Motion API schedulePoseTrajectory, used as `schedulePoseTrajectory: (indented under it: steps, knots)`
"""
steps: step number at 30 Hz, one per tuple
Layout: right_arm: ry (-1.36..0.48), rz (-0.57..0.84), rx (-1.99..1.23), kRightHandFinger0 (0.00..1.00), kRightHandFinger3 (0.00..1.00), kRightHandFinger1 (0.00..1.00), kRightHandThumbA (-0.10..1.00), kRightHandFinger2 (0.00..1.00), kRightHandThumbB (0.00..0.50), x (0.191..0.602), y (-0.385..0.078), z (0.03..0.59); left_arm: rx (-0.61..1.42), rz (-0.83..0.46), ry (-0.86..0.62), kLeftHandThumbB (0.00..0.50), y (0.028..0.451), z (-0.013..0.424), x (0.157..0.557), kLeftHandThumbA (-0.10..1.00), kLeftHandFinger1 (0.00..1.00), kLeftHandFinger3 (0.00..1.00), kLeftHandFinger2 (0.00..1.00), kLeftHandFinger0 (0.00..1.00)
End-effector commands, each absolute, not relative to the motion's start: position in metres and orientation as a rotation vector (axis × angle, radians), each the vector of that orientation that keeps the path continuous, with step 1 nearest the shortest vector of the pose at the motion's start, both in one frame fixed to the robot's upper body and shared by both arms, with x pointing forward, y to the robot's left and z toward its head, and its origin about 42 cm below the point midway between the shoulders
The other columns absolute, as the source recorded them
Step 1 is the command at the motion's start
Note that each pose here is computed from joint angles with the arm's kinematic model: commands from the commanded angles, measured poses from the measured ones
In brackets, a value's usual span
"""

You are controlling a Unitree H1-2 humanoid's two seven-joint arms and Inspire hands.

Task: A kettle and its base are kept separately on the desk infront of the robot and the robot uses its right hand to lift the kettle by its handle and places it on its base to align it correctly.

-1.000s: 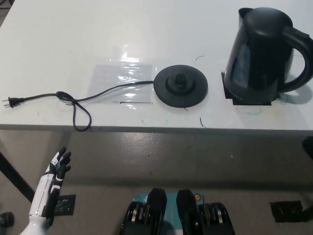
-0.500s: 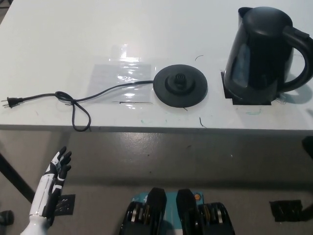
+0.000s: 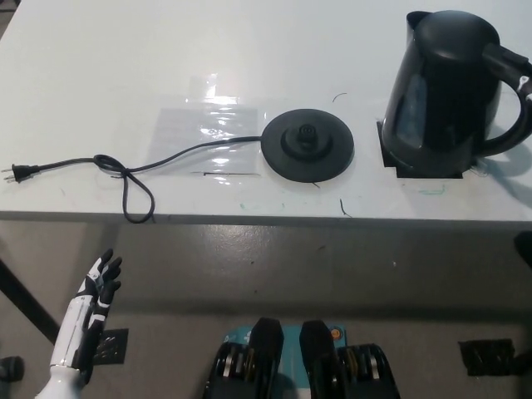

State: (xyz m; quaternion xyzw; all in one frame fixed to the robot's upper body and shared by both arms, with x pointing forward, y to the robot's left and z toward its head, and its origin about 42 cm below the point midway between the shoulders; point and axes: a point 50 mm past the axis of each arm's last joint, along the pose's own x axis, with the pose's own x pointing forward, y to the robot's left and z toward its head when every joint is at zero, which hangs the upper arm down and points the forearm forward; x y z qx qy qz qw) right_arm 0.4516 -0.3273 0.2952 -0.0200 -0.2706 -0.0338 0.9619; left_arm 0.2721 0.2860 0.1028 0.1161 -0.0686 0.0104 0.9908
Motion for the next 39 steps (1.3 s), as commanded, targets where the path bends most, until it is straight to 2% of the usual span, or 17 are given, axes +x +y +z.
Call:
schedulePoseTrajectory:
  steps: [1,2,3,5,7,9,15,18,20,22,26,36,38,39]
  knots:
    - [-0.579,-0.003,0.020,1.00,1.00,1.00,1.00,1.00,0.345,0.466,-0.317,0.313,0.255,0.025,-0.206,0.180,0.287,0.115,0.275,0.95,1.00,1.00,1.00,1.00]
    - [-0.573,-0.001,0.022,1.00,1.00,1.00,1.00,1.00,0.345,0.467,-0.317,0.311,0.255,0.025,-0.207,0.180,0.287,0.115,0.275,0.95,1.00,1.00,1.00,1.00]
    - [-0.561,0.000,0.021,1.00,1.00,1.00,0.99,1.00,0.301,0.468,-0.318,0.308,0.254,0.025,-0.209,0.184,0.287,0.116,0.275,0.95,1.00,1.00,1.00,1.00]
    - [-0.536,0.000,0.022,1.00,1.00,1.00,1.00,1.00,0.329,0.472,-0.320,0.302,0.252,0.025,-0.207,0.194,0.287,0.116,0.276,0.95,1.00,1.00,1.00,1.00]
    - [-0.524,-0.001,0.021,1.00,1.00,1.00,1.00,1.00,0.331,0.473,-0.320,0.300,0.250,0.026,-0.207,0.196,0.287,0.116,0.276,0.95,1.00,1.00,1.00,1.00]
    - [-0.495,0.003,0.030,1.00,1.00,1.00,1.00,1.00,0.294,0.478,-0.326,0.291,0.252,0.025,-0.209,0.197,0.288,0.116,0.276,0.95,1.00,1.00,1.00,1.00]
    - [-0.450,-0.009,0.020,1.00,1.00,1.00,1.00,1.00,0.291,0.483,-0.336,0.279,0.251,0.017,-0.210,0.211,0.288,0.117,0.277,0.95,1.00,1.00,1.00,1.00]
    - [-0.428,-0.022,0.005,1.00,1.00,1.00,1.00,1.00,0.246,0.485,-0.342,0.272,0.253,0.019,-0.212,0.221,0.288,0.117,0.277,0.95,1.00,1.00,1.00,1.00]
    - [-0.408,-0.034,0.004,1.00,1.00,1.00,1.00,1.00,0.244,0.486,-0.346,0.265,0.250,0.021,-0.209,0.232,0.289,0.117,0.277,0.94,1.00,1.00,1.00,1.00]
    - [-0.392,-0.042,0.015,1.00,1.00,1.00,1.00,1.00,0.280,0.488,-0.350,0.260,0.256,0.020,-0.209,0.223,0.289,0.117,0.277,0.95,1.00,1.00,1.00,1.00]
    - [-0.383,-0.047,0.019,1.00,1.00,1.00,1.00,1.00,0.301,0.490,-0.353,0.257,0.255,0.015,-0.216,0.219,0.289,0.117,0.278,0.96,1.00,1.00,1.00,1.00]
    - [-0.378,-0.053,0.012,1.00,1.00,1.00,1.00,1.00,0.277,0.494,-0.353,0.257,0.247,0.015,-0.216,0.227,0.289,0.116,0.280,0.95,1.00,1.00,1.00,1.00]
    - [-0.383,-0.091,0.037,1.00,1.00,1.00,0.91,1.00,0.306,0.495,-0.352,0.258,0.240,0.014,-0.215,0.227,0.289,0.116,0.281,0.95,1.00,1.00,1.00,1.00]
    - [-0.391,-0.147,0.045,0.99,1.00,1.00,0.76,1.00,0.306,0.496,-0.351,0.259,0.240,0.014,-0.215,0.228,0.289,0.116,0.280,0.95,1.00,1.00,1.00,1.00]
